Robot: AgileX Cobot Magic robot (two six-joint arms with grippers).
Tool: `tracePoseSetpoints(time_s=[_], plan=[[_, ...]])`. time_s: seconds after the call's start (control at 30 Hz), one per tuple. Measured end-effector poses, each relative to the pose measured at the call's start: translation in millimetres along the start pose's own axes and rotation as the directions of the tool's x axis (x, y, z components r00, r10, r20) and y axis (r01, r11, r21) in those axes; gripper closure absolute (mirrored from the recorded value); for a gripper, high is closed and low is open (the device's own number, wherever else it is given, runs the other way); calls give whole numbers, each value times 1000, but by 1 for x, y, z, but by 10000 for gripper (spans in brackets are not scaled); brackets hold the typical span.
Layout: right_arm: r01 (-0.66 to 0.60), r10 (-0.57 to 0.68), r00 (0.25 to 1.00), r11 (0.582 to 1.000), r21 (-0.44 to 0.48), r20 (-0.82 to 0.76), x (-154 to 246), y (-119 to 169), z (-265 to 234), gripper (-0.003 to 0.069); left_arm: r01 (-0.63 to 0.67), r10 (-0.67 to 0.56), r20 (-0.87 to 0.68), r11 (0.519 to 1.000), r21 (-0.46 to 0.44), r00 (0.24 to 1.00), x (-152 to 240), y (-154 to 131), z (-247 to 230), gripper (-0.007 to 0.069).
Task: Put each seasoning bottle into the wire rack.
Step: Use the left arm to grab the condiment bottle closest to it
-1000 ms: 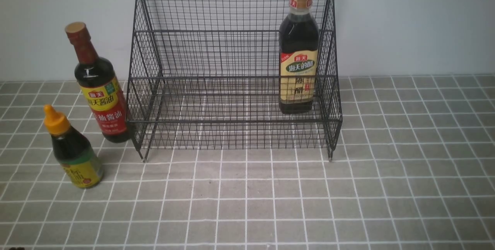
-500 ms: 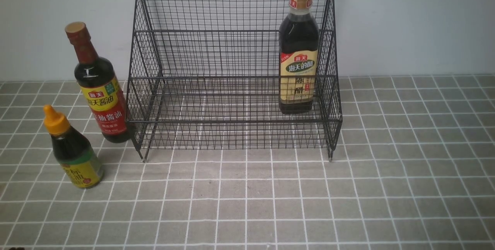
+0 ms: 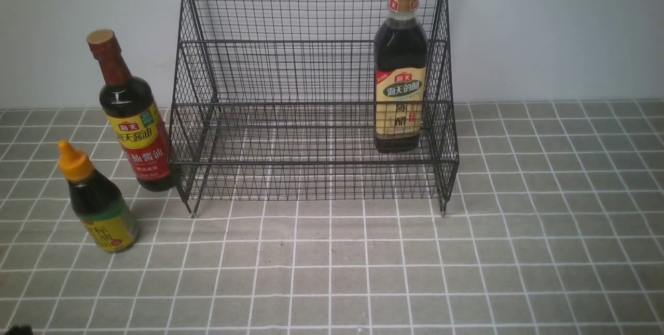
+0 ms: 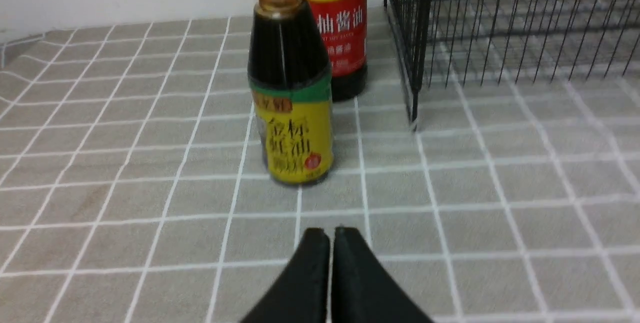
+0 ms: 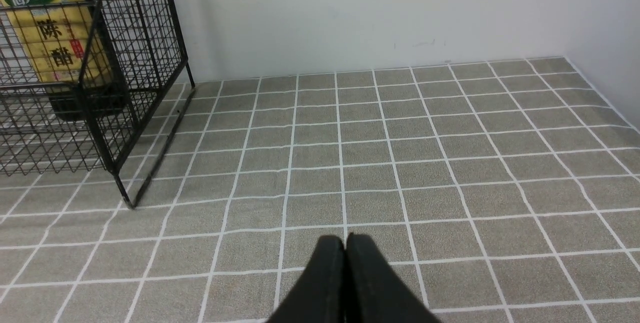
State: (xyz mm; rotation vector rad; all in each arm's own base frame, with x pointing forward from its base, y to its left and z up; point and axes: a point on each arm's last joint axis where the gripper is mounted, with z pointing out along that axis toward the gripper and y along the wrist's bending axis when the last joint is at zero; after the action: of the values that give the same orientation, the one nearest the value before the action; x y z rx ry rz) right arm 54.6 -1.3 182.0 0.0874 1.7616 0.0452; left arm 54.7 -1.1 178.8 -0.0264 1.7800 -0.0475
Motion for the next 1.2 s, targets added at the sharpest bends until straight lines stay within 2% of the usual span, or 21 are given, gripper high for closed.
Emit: tracePoseSetpoints(time_s=[0.03,0.07,0.1,0.2,0.4,0.47,0.6,0.7,0.73,0.8,0.87,1.07,1.2], plan=[[0,0,1000,1000,0,0,0,0,0,671,41,-42,36,999,9,998,-3,-1,0,632],[0,0,1000,1000,0,0,0,0,0,671,76,-80,64,996,56,995,-7,-1,0,632],[0,0,1000,1000,0,0,0,0,0,671,109,-111,115,994,28,987,-11,-1,-1,632],[0,0,1000,1000,0,0,0,0,0,671,159,-167,226,986,51,960,-21,-1,-2,632],[0,0,1000,1000,0,0,0,0,0,671,187,-210,558,977,99,803,-52,2,-15,632],[0,0,1000,1000,0,0,0,0,0,671,182,-202,553,979,91,808,-55,2,-13,632],[0,0,1000,1000,0,0,0,0,0,671,161,-168,413,986,52,895,-68,0,6,630],[0,0,1000,1000,0,0,0,0,0,671,145,-149,348,989,36,926,-77,-1,19,615],[0,0,1000,1000,0,0,0,0,0,671,124,-125,278,992,21,953,-85,-1,35,587],[0,0,1000,1000,0,0,0,0,0,671,119,-119,241,993,14,963,-89,-2,44,560],[0,0,1000,1000,0,0,0,0,0,671,115,-113,164,993,1,980,-94,-2,65,498],[1,-1,1000,1000,0,0,0,0,0,671,93,-90,68,995,-34,994,-88,0,123,193],[1,-1,1000,1000,0,0,0,0,0,671,98,-92,62,991,-89,994,-77,6,144,85]])
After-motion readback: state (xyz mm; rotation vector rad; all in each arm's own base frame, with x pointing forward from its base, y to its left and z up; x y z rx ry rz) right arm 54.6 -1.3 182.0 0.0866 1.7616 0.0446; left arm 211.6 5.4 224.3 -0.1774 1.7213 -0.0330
